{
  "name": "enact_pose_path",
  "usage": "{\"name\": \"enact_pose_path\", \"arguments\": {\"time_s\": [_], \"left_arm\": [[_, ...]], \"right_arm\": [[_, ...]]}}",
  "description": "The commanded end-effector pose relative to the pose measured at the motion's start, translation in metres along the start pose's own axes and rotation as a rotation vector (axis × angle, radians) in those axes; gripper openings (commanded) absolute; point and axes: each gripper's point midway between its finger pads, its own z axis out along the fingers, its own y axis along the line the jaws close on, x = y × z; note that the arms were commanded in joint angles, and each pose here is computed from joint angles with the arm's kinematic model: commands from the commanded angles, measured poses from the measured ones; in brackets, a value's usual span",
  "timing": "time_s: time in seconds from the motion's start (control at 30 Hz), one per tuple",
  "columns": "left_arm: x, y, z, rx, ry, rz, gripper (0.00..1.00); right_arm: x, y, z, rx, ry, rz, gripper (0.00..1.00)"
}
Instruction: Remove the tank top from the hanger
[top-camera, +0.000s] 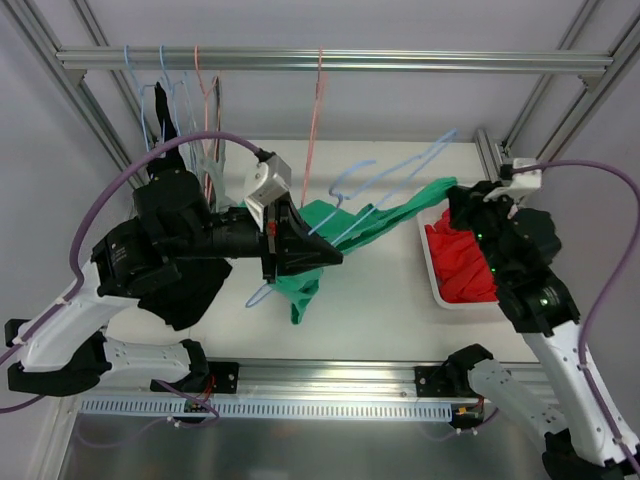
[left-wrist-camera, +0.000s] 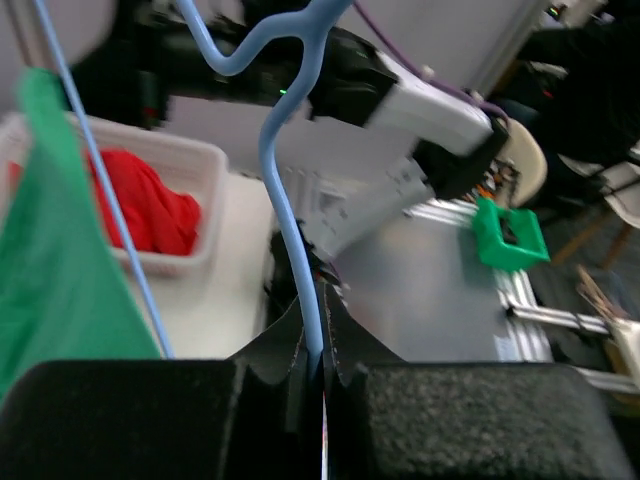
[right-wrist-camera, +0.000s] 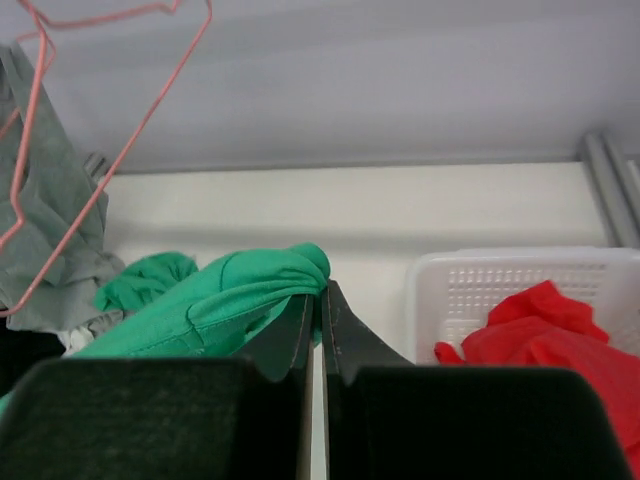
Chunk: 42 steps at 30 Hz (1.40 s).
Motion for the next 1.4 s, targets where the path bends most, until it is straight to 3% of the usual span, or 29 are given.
{"name": "enact_pose_path", "arguments": {"time_s": [0.0, 0.03, 0.1, 0.13, 0.23, 0.27, 0.3, 0.37, 0.43, 0.57, 0.63, 0.73, 0.87, 0.97, 1.0, 1.03, 1.1, 1.13, 1.2, 1.23, 1.37], "left_arm": [[-0.075, 0.009, -0.007, -0.107, -0.312, 0.201, 0.0], [-0.106, 0.003, -0.011, -0.094, -0.456, 0.257, 0.0], [-0.116, 0.003, -0.01, -0.077, -0.561, 0.317, 0.0], [-0.137, -0.007, -0.017, -0.046, -0.685, 0.372, 0.0], [-0.169, -0.013, -0.023, -0.047, -0.829, 0.42, 0.0], [-0.2, -0.008, -0.033, -0.11, -0.969, 0.427, 0.0], [-0.206, -0.01, -0.034, -0.105, -0.989, 0.432, 0.0], [-0.219, 0.003, -0.038, -0.207, -1.023, 0.47, 0.0], [-0.225, 0.018, -0.041, -0.304, -1.051, 0.485, 0.0], [-0.201, 0.033, -0.041, -0.356, -1.032, 0.527, 0.0], [-0.187, 0.039, -0.048, -0.388, -1.0, 0.502, 0.0], [-0.16, 0.06, -0.058, -0.489, -0.92, 0.454, 0.0], [-0.105, 0.093, -0.062, -0.605, -0.807, 0.413, 0.0], [-0.079, 0.112, -0.09, -0.727, -0.795, 0.27, 0.0], [-0.061, 0.122, -0.099, -0.781, -0.757, 0.179, 0.0], [-0.048, 0.128, -0.101, -0.802, -0.72, 0.139, 0.0], [-0.012, 0.14, -0.104, -0.843, -0.656, 0.035, 0.0], [-0.002, 0.144, -0.104, -0.853, -0.633, 0.016, 0.0], [0.015, 0.149, -0.101, -0.865, -0.595, -0.046, 0.0], [0.033, 0.156, -0.1, -0.898, -0.52, -0.06, 0.0], [0.045, 0.162, -0.086, -0.909, -0.436, -0.088, 0.0]], "right_arm": [[-0.051, 0.001, -0.043, -0.059, -0.051, 0.008, 0.0], [-0.062, 0.008, -0.052, -0.101, -0.075, 0.017, 0.0], [-0.076, 0.035, -0.069, -0.252, -0.095, 0.043, 0.0], [-0.096, 0.045, -0.081, -0.304, -0.135, 0.052, 0.0], [-0.131, 0.091, -0.119, -0.566, -0.165, 0.066, 0.0], [-0.128, 0.132, -0.138, -0.828, -0.056, 0.103, 0.0], [-0.132, 0.132, -0.141, -0.833, -0.066, 0.1, 0.0], [-0.113, 0.159, -0.144, -1.025, 0.091, 0.203, 0.0], [-0.053, 0.174, -0.131, -1.086, 0.28, 0.25, 0.0], [0.079, 0.18, -0.109, -1.004, 0.551, 0.168, 0.0], [0.128, 0.16, -0.088, -0.824, 0.6, 0.163, 0.0], [0.147, 0.133, -0.07, -0.636, 0.571, 0.16, 0.0], [0.161, 0.128, -0.061, -0.576, 0.607, 0.161, 0.0], [0.179, 0.122, -0.055, -0.53, 0.651, 0.147, 0.01], [0.186, 0.122, -0.053, -0.521, 0.665, 0.145, 0.04], [0.19, 0.121, -0.052, -0.519, 0.672, 0.149, 0.33], [0.196, 0.118, -0.052, -0.502, 0.683, 0.146, 0.73], [0.196, 0.115, -0.05, -0.48, 0.67, 0.14, 0.99], [0.191, 0.11, -0.047, -0.46, 0.645, 0.126, 1.0], [0.187, 0.107, -0.047, -0.449, 0.627, 0.114, 0.99], [0.176, 0.106, -0.049, -0.45, 0.603, 0.104, 0.99]]}}
